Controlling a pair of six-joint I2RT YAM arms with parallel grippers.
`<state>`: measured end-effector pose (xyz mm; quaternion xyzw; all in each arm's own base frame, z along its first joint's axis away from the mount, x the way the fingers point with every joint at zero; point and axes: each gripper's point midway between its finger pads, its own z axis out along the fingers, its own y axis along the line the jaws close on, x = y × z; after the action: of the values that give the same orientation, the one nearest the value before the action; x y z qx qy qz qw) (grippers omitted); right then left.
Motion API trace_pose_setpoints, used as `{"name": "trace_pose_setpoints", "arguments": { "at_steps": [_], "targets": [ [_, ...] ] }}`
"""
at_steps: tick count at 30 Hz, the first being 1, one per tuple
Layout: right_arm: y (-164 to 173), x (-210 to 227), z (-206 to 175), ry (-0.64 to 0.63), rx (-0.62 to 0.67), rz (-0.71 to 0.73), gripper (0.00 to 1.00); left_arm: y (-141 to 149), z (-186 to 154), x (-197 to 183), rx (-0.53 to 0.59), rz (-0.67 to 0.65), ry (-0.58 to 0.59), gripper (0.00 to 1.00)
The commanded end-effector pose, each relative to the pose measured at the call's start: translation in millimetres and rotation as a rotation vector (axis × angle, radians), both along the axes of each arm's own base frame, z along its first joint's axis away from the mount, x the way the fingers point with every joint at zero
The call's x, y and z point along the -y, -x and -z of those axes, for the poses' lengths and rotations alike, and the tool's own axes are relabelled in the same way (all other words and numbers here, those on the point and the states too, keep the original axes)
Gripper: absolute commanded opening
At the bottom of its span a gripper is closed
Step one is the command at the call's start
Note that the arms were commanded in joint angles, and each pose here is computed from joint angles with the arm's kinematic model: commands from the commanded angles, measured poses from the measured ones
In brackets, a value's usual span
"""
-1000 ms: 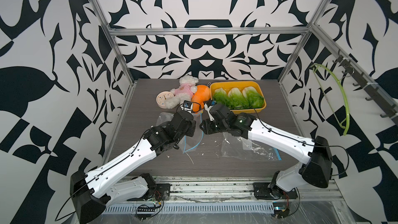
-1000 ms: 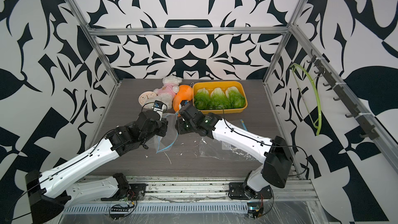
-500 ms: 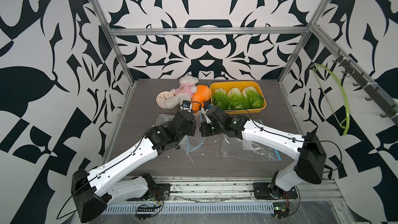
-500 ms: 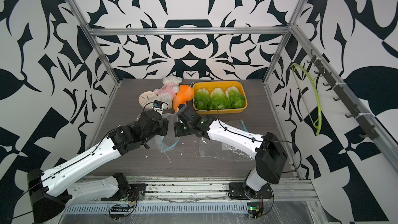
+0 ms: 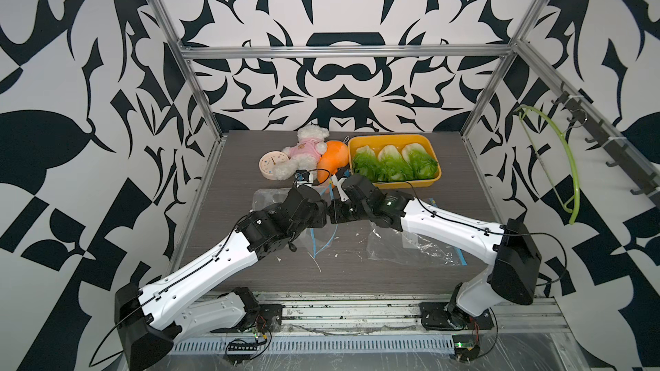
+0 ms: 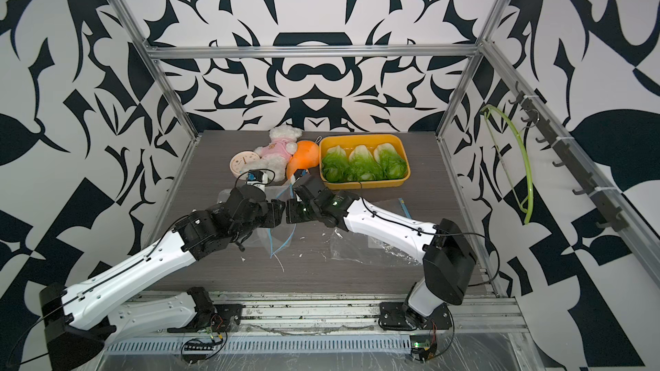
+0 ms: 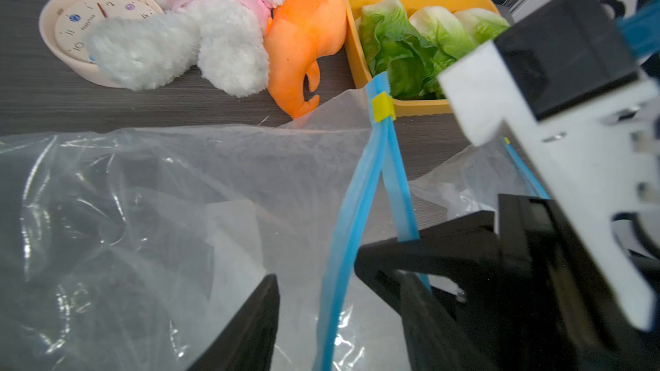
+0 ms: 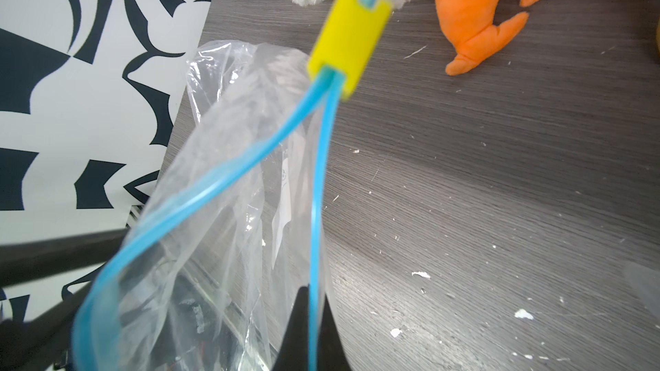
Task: Put the chinese cabbages into a zipper bag and zip it
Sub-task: Open the zipper of the food storage bag at the center of the board.
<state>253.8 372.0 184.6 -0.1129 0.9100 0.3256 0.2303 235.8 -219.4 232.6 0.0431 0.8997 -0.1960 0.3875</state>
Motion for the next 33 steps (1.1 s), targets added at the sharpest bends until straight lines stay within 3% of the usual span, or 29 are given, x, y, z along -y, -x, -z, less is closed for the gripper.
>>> {"name": "trace_pose_setpoints", "arguments": {
  "at_steps": [1,6,12,21,24,30,33],
  "targets": [
    [-2,1,-22,-0.069,0.033,0.027,0.00,15,14,1,-0.077,0.006,0.036,0.61],
    [-3,2,-22,-0.080,0.021,0.050,0.00,26,22,22,-0.127,0.093,0.069,0.66],
    [-3,0,-21,-0.101,0.010,0.062,0.00,12,33,9,-0.097,-0.008,-0.008,0.64],
    [-3,5,-19,-0.101,0.011,0.088,0.01,-3,49,-14,-0.060,-0.135,-0.128,0.42],
    [-4,8,-16,-0.090,0.009,0.099,0.01,-6,51,-26,-0.040,-0.182,-0.172,0.30],
    [-3,18,-10,-0.057,0.012,0.120,0.04,-18,32,-44,0.043,-0.238,-0.260,0.09],
    [-2,25,-4,-0.034,0.010,0.134,0.05,-26,18,-57,0.074,-0.267,-0.303,0.04]
  ]
}}
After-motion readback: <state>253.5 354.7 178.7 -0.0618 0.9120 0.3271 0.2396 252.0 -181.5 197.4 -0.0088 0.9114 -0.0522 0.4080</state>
